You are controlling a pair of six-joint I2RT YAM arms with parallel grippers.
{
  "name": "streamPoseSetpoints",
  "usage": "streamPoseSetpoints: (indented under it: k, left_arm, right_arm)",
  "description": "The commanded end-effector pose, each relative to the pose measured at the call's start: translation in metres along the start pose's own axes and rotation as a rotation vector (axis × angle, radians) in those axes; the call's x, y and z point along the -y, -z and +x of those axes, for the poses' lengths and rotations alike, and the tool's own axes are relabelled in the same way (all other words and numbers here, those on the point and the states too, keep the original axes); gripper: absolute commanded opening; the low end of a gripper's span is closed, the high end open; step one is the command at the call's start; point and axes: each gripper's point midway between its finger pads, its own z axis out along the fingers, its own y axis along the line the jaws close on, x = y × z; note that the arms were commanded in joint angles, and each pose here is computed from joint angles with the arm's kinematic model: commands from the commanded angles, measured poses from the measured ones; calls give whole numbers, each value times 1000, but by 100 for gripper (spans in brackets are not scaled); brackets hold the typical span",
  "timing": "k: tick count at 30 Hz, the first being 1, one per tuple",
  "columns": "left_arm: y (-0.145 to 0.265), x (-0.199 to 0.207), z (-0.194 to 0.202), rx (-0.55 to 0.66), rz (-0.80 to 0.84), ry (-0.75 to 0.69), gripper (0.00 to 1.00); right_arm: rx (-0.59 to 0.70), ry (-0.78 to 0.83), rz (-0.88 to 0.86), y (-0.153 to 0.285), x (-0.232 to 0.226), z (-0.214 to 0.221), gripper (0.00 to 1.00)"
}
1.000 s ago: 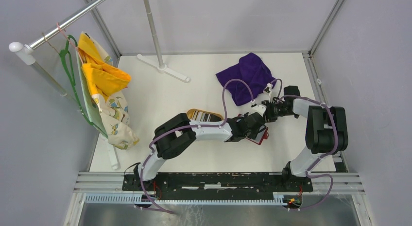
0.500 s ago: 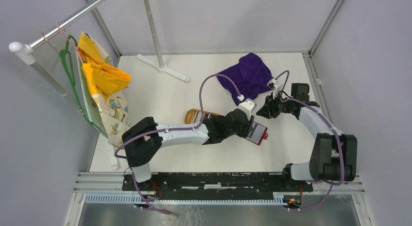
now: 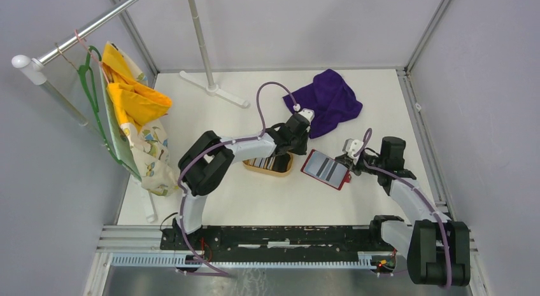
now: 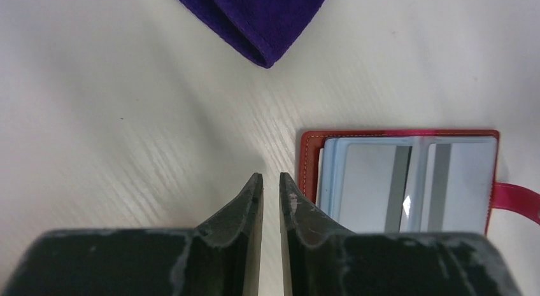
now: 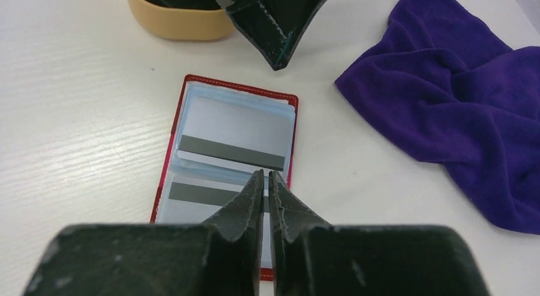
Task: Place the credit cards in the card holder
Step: Insert the credit card into the card holder, then turn over the card slot in the card holder.
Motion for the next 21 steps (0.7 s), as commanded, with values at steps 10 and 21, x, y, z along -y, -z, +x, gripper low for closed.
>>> streamPoseSetpoints:
  k: [10,21]
  left_arm:
    - [-24,6,30,-166,17,-116,22]
    - [11,51,73,-191,182,-58,22]
  right_arm:
    - [-145,101,-27,-15,9,18,10]
    - [-281,146,-160,-14,-3,42,11]
